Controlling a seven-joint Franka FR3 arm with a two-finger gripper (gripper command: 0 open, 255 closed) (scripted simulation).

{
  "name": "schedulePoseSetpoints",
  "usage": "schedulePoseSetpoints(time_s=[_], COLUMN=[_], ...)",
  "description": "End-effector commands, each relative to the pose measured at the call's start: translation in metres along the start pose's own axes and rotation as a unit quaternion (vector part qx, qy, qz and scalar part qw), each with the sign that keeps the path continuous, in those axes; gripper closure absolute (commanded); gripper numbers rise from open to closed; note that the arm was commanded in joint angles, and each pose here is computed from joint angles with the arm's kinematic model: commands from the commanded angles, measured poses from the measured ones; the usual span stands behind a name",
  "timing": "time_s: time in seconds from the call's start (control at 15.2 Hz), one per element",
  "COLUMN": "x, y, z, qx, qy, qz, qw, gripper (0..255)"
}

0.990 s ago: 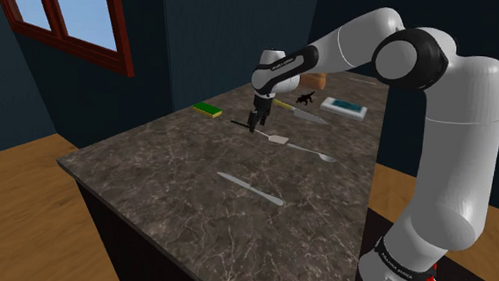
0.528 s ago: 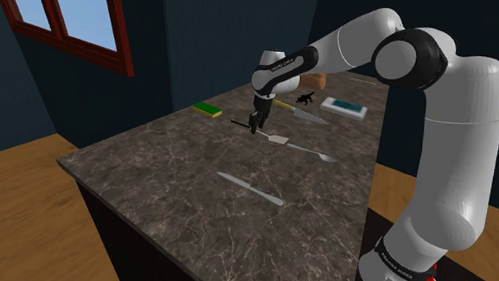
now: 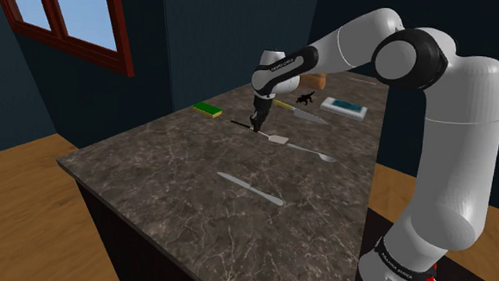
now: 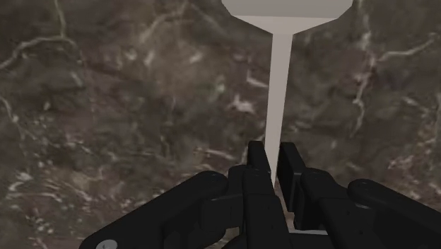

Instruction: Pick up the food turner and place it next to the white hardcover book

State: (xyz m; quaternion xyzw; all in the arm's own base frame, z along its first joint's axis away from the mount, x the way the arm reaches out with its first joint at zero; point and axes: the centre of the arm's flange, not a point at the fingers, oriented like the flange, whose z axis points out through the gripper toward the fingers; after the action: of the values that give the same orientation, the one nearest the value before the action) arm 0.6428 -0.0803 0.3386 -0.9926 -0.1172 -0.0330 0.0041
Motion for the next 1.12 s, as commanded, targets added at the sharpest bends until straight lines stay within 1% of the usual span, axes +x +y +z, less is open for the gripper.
schedulePoseSetpoints(time_s=[0.0,1.06], x=[0.0,0.006], y=[0.0,0.0], z=[0.0,-0.084], qx=[0.0,0.0], qy=[0.0,0.0], qz=[0.0,0.0], qw=[1.0,1.0], gripper=[255,255])
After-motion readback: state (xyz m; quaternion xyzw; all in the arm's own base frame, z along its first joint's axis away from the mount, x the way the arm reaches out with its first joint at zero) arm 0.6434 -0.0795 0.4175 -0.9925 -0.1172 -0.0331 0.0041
